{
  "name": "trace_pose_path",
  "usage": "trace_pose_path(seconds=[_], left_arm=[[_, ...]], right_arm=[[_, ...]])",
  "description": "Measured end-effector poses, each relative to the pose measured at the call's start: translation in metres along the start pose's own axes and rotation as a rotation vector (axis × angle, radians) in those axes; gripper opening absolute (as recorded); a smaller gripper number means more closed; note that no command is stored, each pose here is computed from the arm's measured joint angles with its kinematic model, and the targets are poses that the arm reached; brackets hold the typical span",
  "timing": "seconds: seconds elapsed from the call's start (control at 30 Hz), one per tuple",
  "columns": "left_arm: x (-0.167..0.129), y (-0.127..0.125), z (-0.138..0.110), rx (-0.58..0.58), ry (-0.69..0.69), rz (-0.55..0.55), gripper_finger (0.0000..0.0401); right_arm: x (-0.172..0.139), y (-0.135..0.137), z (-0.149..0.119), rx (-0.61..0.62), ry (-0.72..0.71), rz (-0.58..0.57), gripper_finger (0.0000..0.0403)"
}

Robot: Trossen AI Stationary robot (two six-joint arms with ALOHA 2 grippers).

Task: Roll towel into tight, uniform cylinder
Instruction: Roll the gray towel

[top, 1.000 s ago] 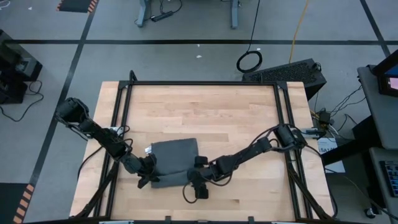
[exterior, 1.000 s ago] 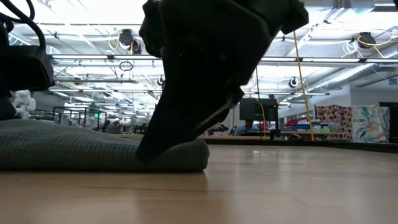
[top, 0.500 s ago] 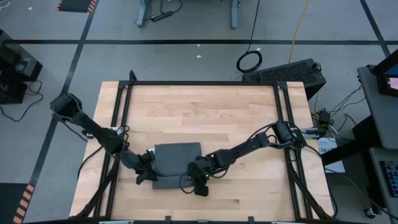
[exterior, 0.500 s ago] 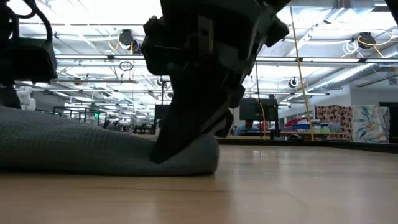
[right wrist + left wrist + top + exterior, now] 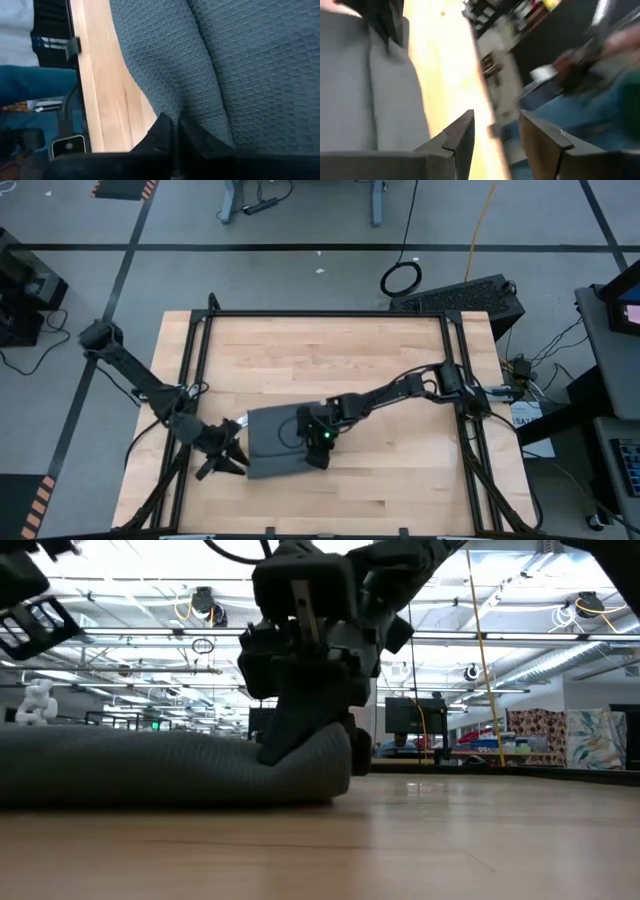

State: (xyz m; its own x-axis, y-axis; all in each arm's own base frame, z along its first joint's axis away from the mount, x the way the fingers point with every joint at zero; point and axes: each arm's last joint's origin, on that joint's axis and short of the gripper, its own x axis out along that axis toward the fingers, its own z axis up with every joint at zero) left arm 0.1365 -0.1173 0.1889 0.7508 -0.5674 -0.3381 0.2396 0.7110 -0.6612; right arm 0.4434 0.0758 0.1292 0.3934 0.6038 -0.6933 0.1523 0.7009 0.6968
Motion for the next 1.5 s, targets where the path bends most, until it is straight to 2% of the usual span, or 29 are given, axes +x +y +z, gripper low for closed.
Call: trace_pose_path(seconds=[0.13,0.3,0.4,0.63,0.77,1.03,1.17,1.3,1.5], left_arm=[[0.008,-0.006,-0.006,0.157,0.088,0.168,0.0156],[0.016,-0.005,-0.011,0.174,0.027,0.271,0.0163],[0.019,-0.001,-0.014,0.197,0.056,0.302,0.0194],[0.027,0.009,-0.026,0.223,0.146,0.374,0.0295],[0.031,0.014,-0.030,0.240,0.158,0.427,0.0321],[0.034,0.031,-0.038,0.317,0.180,0.628,0.0324],[0.037,0.035,-0.041,0.360,0.217,0.642,0.0317],[0.037,0.036,-0.041,0.376,0.204,0.661,0.0293],[0.036,0.024,-0.031,0.345,0.175,0.604,0.0278]], right_arm=[[-0.007,-0.007,0.007,0.020,-0.010,0.017,0.0002],[-0.011,-0.012,0.010,0.041,-0.018,0.023,0.0001],[-0.015,-0.014,0.013,0.055,-0.014,0.042,0.0001],[-0.026,-0.026,0.021,0.131,-0.018,0.074,0.0001],[-0.031,-0.031,0.024,0.153,-0.016,0.096,0.0001],[-0.036,-0.034,0.028,0.163,0.000,0.155,0.0000],[-0.038,-0.035,0.029,0.179,0.013,0.177,0.0000],[-0.040,-0.037,0.030,0.194,0.018,0.187,0.0000],[-0.041,-0.039,0.031,0.212,0.017,0.189,0.0000]])
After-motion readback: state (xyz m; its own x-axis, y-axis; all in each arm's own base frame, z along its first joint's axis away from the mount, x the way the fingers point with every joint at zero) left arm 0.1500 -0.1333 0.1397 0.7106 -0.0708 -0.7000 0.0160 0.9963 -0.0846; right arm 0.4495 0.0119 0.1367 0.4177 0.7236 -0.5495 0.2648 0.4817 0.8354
